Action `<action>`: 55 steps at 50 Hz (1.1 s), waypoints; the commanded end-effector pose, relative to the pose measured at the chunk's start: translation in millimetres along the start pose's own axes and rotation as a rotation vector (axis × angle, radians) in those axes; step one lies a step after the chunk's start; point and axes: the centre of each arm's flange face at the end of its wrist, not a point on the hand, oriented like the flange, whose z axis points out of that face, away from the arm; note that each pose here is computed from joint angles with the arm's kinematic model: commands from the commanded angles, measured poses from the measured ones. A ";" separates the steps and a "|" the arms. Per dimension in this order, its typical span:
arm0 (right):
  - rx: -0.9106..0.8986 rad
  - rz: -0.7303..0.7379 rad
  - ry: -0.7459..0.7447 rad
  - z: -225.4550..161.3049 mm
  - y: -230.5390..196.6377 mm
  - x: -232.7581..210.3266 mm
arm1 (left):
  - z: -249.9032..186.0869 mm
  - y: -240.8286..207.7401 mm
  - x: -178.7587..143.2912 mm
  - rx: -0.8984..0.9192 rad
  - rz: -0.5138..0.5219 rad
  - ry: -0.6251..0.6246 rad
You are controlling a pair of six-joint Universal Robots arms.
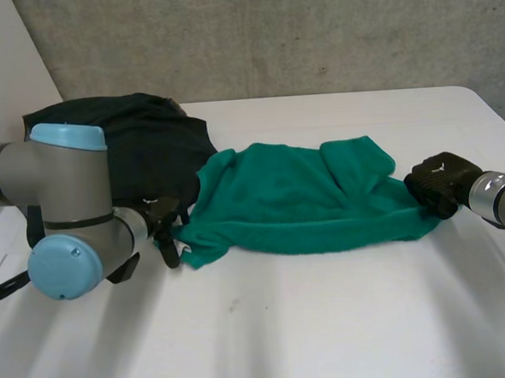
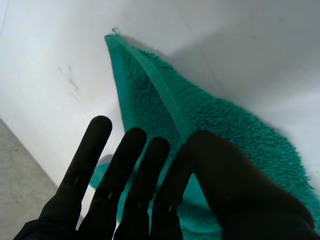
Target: Fold the laundry.
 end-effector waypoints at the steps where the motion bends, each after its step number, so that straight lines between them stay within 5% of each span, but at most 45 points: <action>1: 0.062 0.067 0.048 -10.3 -9.1 7.6 | 4.2 -4.1 4.1 0.050 0.017 -0.006; 24: 0.204 0.193 0.148 -82.1 -60.4 53.1 | 10.1 -15.3 20.8 0.106 0.179 -0.038; 42: 0.181 0.062 0.402 -178.6 -131.9 114.6 | -196.8 -140.6 -3.5 0.646 0.316 -0.219; 55: 0.033 0.144 0.126 -130.6 -102.3 58.3 | -104.3 -96.1 -1.2 0.376 0.373 -0.176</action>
